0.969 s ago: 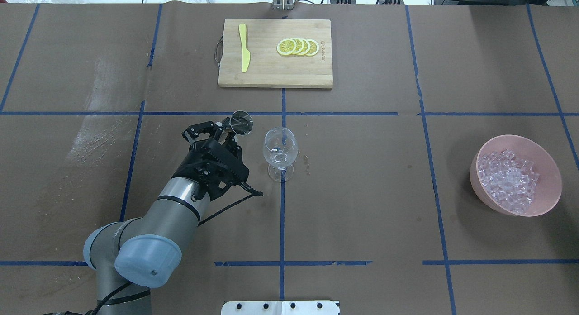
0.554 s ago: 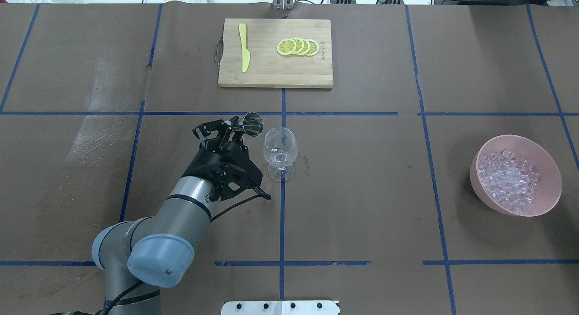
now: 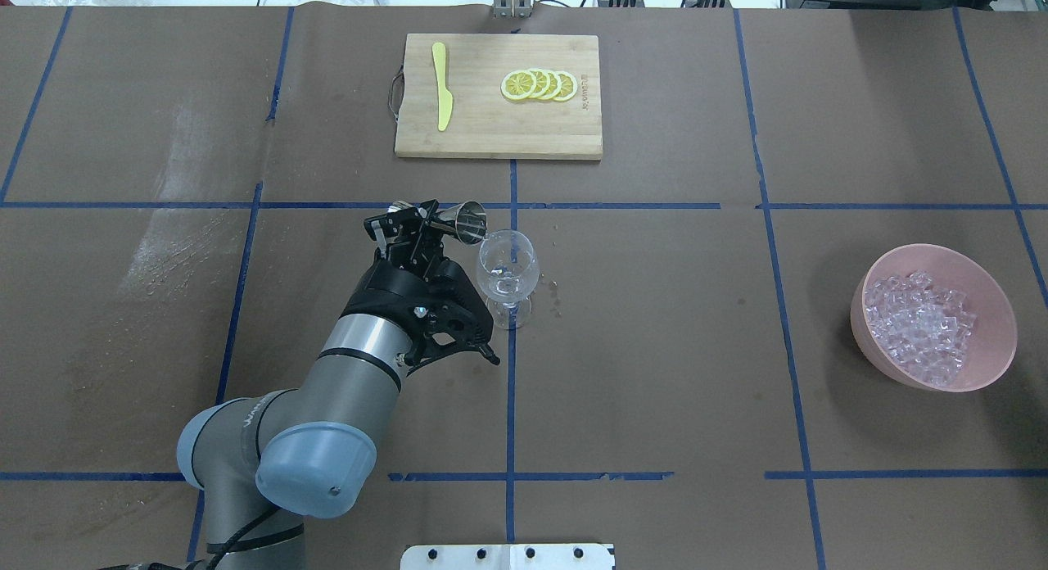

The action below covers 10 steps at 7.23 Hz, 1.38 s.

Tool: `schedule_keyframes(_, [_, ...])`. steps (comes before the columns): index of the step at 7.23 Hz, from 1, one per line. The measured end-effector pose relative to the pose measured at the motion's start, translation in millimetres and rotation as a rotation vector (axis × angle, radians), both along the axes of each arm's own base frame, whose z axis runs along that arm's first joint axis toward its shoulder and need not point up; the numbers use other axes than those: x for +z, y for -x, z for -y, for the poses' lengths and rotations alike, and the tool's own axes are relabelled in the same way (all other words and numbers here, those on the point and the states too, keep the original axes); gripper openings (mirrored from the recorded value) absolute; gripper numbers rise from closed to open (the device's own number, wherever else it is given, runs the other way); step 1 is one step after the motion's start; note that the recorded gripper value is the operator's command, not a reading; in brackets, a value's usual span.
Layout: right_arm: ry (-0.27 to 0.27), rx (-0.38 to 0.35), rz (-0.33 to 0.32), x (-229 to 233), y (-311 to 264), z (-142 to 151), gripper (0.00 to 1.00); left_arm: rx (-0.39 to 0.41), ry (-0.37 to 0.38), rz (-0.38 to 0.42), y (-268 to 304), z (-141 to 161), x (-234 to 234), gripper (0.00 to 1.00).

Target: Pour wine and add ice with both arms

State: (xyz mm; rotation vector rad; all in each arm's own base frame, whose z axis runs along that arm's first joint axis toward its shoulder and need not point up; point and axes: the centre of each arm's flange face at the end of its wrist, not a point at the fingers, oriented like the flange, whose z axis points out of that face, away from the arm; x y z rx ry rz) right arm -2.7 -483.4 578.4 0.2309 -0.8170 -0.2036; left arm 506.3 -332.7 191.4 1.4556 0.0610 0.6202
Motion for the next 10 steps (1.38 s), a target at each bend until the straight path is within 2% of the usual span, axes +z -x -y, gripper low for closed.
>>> schedule_keyframes(2, [0.002,0.0,0.0,0.9,-0.1,-0.8,1.0,-0.022,-0.063,0.118,3.1,1.6,-5.3,0.0])
schedule_keyframes(10, [0.013,0.0,0.0,6.0,-0.6,-5.3,1.0,-0.083,-0.224,0.473,9.1,-0.5,-24.6,0.0])
